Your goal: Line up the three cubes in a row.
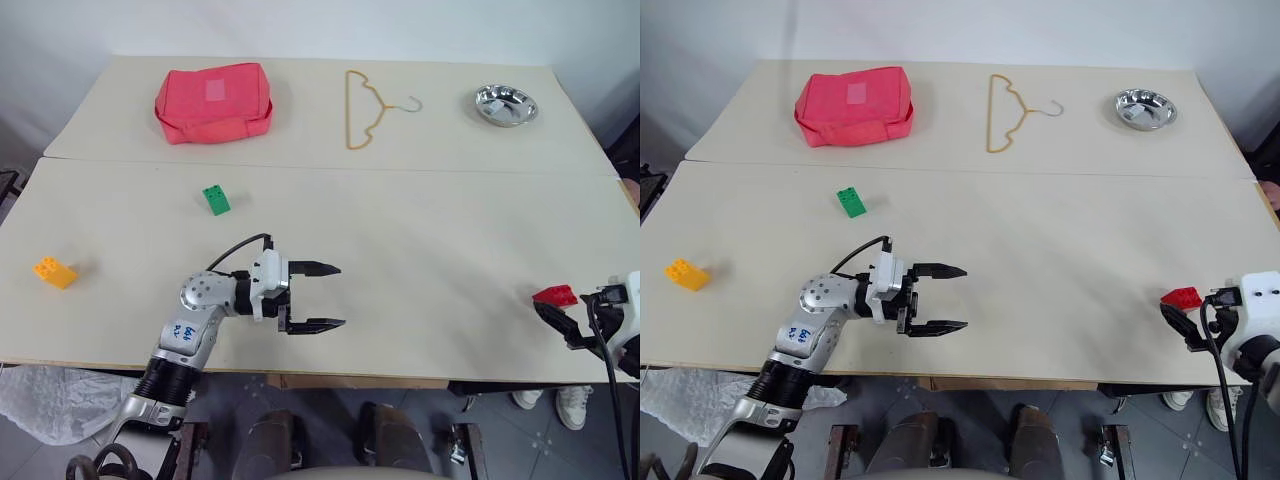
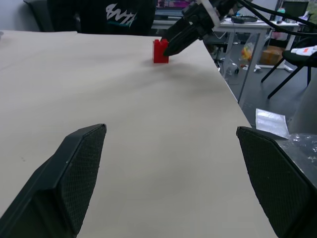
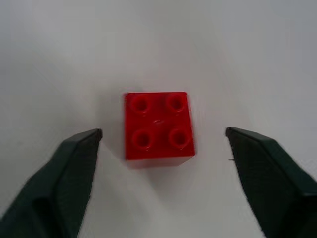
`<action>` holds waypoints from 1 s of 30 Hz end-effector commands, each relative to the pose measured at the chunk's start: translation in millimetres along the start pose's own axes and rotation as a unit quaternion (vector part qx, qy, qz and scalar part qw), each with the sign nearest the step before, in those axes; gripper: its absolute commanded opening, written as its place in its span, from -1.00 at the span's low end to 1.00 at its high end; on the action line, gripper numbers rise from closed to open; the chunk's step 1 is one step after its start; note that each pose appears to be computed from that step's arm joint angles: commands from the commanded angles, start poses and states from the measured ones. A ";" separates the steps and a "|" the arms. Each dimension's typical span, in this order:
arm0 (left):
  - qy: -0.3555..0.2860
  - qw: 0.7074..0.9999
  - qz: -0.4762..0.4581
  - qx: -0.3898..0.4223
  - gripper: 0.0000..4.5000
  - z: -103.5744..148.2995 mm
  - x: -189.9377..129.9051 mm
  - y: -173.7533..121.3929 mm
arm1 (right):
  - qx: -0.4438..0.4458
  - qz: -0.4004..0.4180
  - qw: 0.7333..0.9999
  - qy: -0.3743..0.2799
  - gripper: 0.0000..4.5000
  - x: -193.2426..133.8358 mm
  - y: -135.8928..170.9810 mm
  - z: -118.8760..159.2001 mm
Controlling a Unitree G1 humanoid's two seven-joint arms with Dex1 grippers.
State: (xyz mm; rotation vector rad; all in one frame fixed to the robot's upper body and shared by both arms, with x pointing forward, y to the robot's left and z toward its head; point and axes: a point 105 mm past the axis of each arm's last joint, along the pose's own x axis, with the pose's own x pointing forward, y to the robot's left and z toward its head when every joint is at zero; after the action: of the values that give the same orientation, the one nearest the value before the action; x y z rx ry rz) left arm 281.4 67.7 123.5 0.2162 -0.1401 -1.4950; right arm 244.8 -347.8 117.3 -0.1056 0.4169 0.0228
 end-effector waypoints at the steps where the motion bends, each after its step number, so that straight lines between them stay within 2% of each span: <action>1: -0.004 1.000 0.014 0.018 1.00 8.5 -5.8 1.6 | -0.018 0.020 1.000 -0.017 0.28 0.4 4.2 13.2; 5: 0.008 0.999 0.027 0.019 1.00 5.7 -13.5 2.5 | -0.051 0.086 0.995 0.000 -0.32 4.4 22.1 17.3; 6: 0.012 0.999 0.028 0.020 1.00 5.9 -15.6 2.5 | -0.074 0.116 0.990 0.011 -0.34 5.7 30.7 21.5; 8: 0.015 0.999 0.039 0.019 1.00 8.1 -20.9 4.8 | -0.103 0.172 0.980 0.014 -0.34 9.9 46.7 38.2; 10: 0.022 0.998 0.051 0.016 1.00 6.7 -29.6 6.6 | -0.136 0.240 0.961 -0.013 -0.34 16.8 69.5 65.6; 12: 0.029 0.997 0.064 0.009 1.00 2.6 -39.3 6.8 | -0.181 0.315 0.931 -0.042 -0.34 23.0 99.4 88.7; 14: 0.034 0.996 0.077 -0.001 1.00 -2.3 -47.7 5.8 | -0.235 0.380 0.893 -0.057 -0.34 29.9 128.3 100.7; 17: 0.048 0.994 0.092 -0.017 1.00 -11.7 -60.0 -1.0 | -0.323 0.463 0.823 -0.059 -0.34 47.1 177.6 105.5; 22: 0.057 0.992 0.114 -0.025 1.00 -14.8 -68.6 -8.0 | -0.431 0.494 0.753 -0.051 -0.34 81.9 219.4 108.8; 25: 0.057 0.989 0.132 -0.027 1.00 -13.6 -73.0 -9.5 | -0.456 0.502 0.733 -0.058 -0.34 91.3 233.2 113.3; 28: 0.051 0.983 0.173 -0.032 1.00 -8.7 -83.6 -13.6 | -0.452 0.545 0.703 -0.068 -0.34 89.5 254.5 114.1; 30: 0.060 0.982 0.179 -0.034 1.00 -9.4 -86.9 -18.8 | -0.451 0.556 0.696 -0.057 -0.34 91.5 257.4 109.2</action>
State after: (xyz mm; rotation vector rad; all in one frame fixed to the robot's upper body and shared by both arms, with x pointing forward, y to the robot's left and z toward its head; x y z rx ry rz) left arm 262.2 149.9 103.8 0.1910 0.0012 -1.1409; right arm 361.7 -79.3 152.4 -0.7985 0.2507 1.4406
